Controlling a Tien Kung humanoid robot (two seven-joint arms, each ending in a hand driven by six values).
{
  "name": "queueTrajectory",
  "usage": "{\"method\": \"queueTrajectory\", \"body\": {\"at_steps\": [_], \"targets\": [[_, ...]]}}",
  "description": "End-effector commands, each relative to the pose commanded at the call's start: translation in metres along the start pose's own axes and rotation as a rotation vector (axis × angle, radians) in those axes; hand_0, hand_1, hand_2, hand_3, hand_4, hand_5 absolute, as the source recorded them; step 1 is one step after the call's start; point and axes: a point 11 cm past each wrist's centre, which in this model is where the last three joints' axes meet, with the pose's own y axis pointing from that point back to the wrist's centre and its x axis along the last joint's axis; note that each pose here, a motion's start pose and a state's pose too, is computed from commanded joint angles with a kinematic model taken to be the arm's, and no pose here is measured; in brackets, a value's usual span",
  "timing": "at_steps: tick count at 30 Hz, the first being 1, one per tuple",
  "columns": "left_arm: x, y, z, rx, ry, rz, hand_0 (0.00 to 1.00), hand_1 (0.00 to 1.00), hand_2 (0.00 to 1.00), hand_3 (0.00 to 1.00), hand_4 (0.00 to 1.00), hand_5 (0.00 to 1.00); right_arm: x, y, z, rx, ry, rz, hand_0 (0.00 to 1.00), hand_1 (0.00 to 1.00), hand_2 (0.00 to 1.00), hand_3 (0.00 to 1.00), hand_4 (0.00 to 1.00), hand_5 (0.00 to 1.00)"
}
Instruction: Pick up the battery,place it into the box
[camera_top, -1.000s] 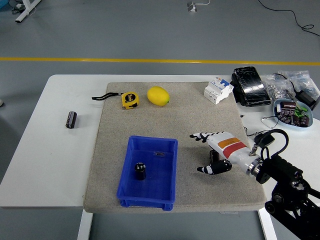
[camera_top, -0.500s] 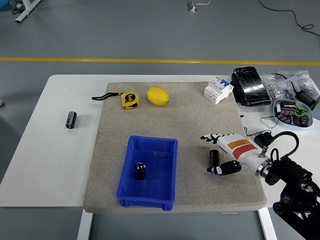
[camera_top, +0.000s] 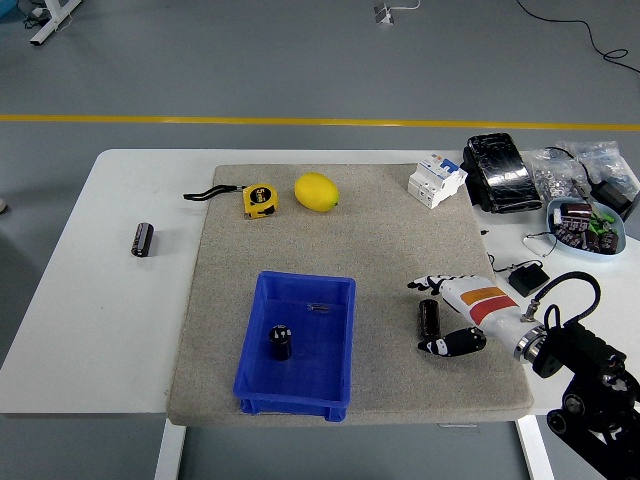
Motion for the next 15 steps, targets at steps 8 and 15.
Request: {"method": "queueTrajectory", "body": {"at_steps": [8,15], "targets": [[-0.0003,0.0002,0.0015,-0.003,0.005,0.0,0.676,0.625,0.671,0.645,0.661,0.68,-0.0024,-0.0004,0.006,-0.017,-0.009,-0.001,0.422,0.574,0.706,0.797,0.94,0.312],[-0.0004,0.0002,0.0019,-0.005,0.004,-0.001,0.676,0.625,0.671,0.644,0.663,0.68,-0.0034,0.0007,0.009,-0.025,-0.013,-0.001,0.359,0.514,0.698,0.798,0.916,0.3]]}}
